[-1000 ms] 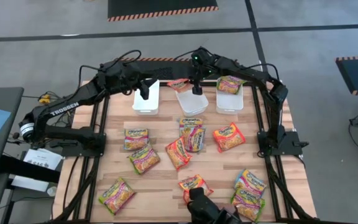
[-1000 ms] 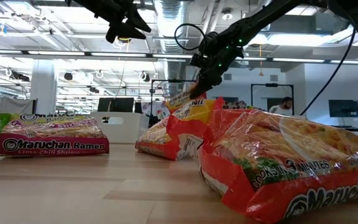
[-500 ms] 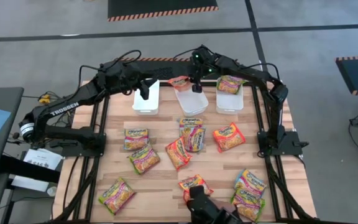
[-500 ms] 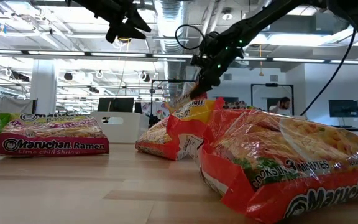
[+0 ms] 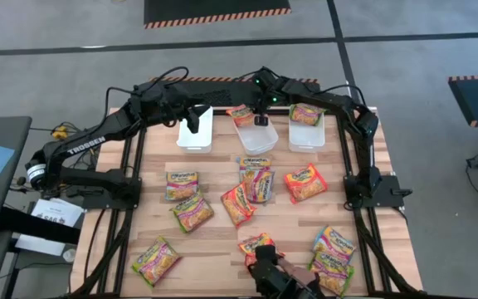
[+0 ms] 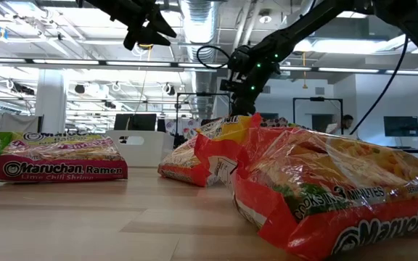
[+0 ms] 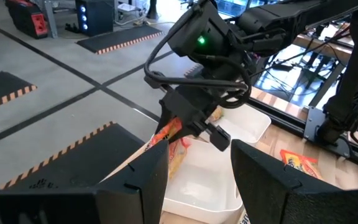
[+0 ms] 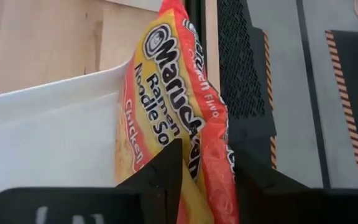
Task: Sort Maruchan noodles
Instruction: Put the orange noodle pack into the middle white bin, then adjust the middle white bin
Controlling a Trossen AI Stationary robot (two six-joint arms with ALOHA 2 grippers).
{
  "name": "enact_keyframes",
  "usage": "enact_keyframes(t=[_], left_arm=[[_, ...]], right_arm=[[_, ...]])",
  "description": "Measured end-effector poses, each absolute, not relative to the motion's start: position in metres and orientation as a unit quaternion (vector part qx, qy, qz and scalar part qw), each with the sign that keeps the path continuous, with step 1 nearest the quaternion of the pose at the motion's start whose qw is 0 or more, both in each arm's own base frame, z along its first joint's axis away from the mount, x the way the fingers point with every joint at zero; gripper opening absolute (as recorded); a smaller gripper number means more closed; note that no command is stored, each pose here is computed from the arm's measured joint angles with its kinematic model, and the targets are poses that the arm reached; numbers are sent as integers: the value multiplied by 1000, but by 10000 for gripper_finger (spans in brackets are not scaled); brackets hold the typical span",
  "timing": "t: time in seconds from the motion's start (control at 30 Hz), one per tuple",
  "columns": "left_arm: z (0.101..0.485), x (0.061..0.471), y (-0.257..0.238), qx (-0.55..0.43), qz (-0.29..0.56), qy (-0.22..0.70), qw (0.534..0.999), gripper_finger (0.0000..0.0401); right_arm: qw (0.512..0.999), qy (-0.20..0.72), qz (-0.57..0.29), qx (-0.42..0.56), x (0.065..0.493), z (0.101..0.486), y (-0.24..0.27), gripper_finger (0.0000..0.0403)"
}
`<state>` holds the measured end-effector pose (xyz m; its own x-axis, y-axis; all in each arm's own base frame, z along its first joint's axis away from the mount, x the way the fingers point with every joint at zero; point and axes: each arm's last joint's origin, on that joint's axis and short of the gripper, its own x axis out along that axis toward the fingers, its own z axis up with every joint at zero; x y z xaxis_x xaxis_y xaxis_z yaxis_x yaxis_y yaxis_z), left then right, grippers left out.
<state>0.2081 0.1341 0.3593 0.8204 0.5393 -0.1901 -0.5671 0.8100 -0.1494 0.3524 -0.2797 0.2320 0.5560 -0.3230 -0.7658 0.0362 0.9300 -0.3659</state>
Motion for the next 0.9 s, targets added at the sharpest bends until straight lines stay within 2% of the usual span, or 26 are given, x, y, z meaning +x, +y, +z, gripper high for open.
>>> enact_keyframes(t=[0.5, 0.67, 0.9], left_arm=[[359, 208, 134, -94, 298, 70, 947, 162], [359, 208, 135, -93, 299, 71, 947, 162], [359, 208, 135, -94, 302, 70, 946, 162]], right_arm=[[861, 470, -133, -139, 348, 233, -283, 124], [861, 465, -151, -140, 347, 254, -283, 124], [852, 500, -147, -54, 341, 294, -271, 124]])
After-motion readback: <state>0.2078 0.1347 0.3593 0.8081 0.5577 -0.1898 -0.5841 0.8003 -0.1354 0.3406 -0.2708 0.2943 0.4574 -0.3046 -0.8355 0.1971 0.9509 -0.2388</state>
